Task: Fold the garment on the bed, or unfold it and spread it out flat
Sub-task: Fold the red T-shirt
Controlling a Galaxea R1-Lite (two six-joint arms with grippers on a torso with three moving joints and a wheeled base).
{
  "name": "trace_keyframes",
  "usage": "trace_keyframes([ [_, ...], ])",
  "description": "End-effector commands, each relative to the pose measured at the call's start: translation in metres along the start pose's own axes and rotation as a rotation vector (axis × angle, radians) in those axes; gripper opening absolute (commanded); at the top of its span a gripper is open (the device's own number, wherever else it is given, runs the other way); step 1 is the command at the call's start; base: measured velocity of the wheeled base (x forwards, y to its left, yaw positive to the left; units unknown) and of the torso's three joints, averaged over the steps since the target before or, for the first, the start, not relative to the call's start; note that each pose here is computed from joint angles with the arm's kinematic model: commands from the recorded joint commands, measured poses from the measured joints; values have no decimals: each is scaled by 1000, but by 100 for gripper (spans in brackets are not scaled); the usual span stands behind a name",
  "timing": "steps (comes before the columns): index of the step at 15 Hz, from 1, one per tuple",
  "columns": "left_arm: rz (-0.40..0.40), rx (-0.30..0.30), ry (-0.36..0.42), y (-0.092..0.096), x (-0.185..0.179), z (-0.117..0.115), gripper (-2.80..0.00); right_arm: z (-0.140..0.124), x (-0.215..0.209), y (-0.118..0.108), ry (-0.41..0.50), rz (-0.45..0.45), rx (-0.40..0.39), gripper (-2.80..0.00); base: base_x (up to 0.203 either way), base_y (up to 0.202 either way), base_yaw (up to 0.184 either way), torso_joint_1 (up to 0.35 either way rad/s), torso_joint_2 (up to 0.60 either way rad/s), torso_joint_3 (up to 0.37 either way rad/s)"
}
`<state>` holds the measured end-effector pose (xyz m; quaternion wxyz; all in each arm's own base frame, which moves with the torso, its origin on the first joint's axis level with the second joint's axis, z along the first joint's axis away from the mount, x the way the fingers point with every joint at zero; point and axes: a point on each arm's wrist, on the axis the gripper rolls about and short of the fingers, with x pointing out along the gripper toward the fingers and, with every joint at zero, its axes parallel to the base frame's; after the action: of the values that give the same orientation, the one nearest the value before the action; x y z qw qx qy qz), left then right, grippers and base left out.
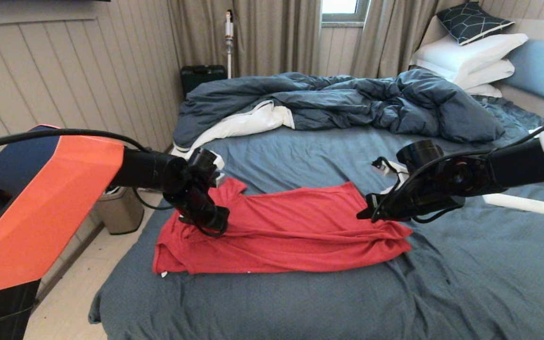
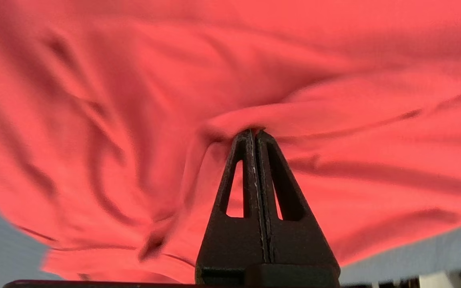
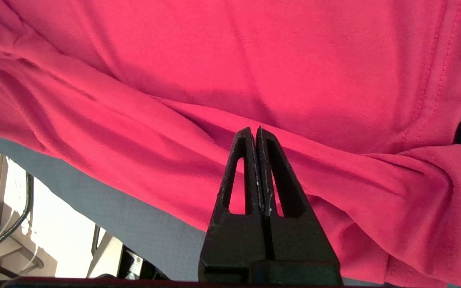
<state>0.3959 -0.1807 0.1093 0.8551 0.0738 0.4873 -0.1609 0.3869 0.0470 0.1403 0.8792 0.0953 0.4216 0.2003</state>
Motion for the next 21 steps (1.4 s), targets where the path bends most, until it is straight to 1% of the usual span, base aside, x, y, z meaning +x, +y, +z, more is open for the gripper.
trace_keyframes([
  [1, 7, -16, -38, 7, -6, 7, -280, 0, 1, 0, 4, 3, 0, -280, 0, 0, 0, 0, 0, 0],
  [3, 10, -30, -81, 11, -4, 15, -280, -1, 2, -1, 7, 2, 2, -280, 0, 0, 0, 0, 0, 0],
  [5, 8, -33, -102, 11, -1, 18, -280, -1, 2, -1, 7, 2, 2, -280, 0, 0, 0, 0, 0, 0],
  [6, 7, -37, -132, 11, 1, 22, -280, -1, 1, 0, 6, 2, 1, -280, 0, 0, 0, 0, 0, 0],
  [7, 11, -41, -128, 11, 0, 21, -280, -1, 1, 0, 4, 3, 1, -280, 0, 0, 0, 0, 0, 0],
  [9, 5, -53, -130, 11, -18, 17, -280, 0, 0, 0, 1, 3, -2, -280, 0, 0, 0, 0, 0, 0],
  [11, -1, -62, -103, 13, -30, 6, -280, 0, 0, -1, 2, 1, 1, -280, 0, 0, 0, 0, 0, 0],
  [12, 5, -86, -92, 20, -34, 0, -280, 1, -1, -3, -2, -2, 5, -280, 0, 0, 0, 0, 0, 0],
  [13, 14, -126, -79, 34, -37, -5, -280, 4, -2, -3, -13, -3, 4, -280, 0, 0, 0, 0, 0, 0],
  [14, 6, -171, -64, 50, -40, -11, -280, 7, -3, -5, -24, -7, 4, -280, 0, 0, 0, 0, 0, 0],
  [15, -3, -223, -46, 65, -44, -18, -280, 10, -5, -13, -31, -23, 18, -280, 0, 0, 0, 0, 0, 0],
  [16, -9, -259, -23, 74, -48, -28, -280, 13, -8, -22, -33, -39, 36, -280, 0, 0, 0, 0, 0, 0],
  [18, -32, -306, 3, 84, -60, -46, -280, 13, -12, -28, 31, -54, 57, -280, 0, 0, 0, 0, 0, 0],
  [19, -39, -321, 8, 84, -66, -52, -280, 10, -15, -28, 76, -56, 35, -280, 0, 0, 0, 0, 0, 0],
  [20, -42, -333, 18, 84, -67, -56, -280, 4, -19, -28, 129, -55, -3, -280, 0, 0, 0, 0, 0, 0],
  [21, -43, -338, 17, 84, -68, -56, -280, -1, -20, -27, 181, -47, -31, -280, 0, 0, 0, 0, 0, 0],
])
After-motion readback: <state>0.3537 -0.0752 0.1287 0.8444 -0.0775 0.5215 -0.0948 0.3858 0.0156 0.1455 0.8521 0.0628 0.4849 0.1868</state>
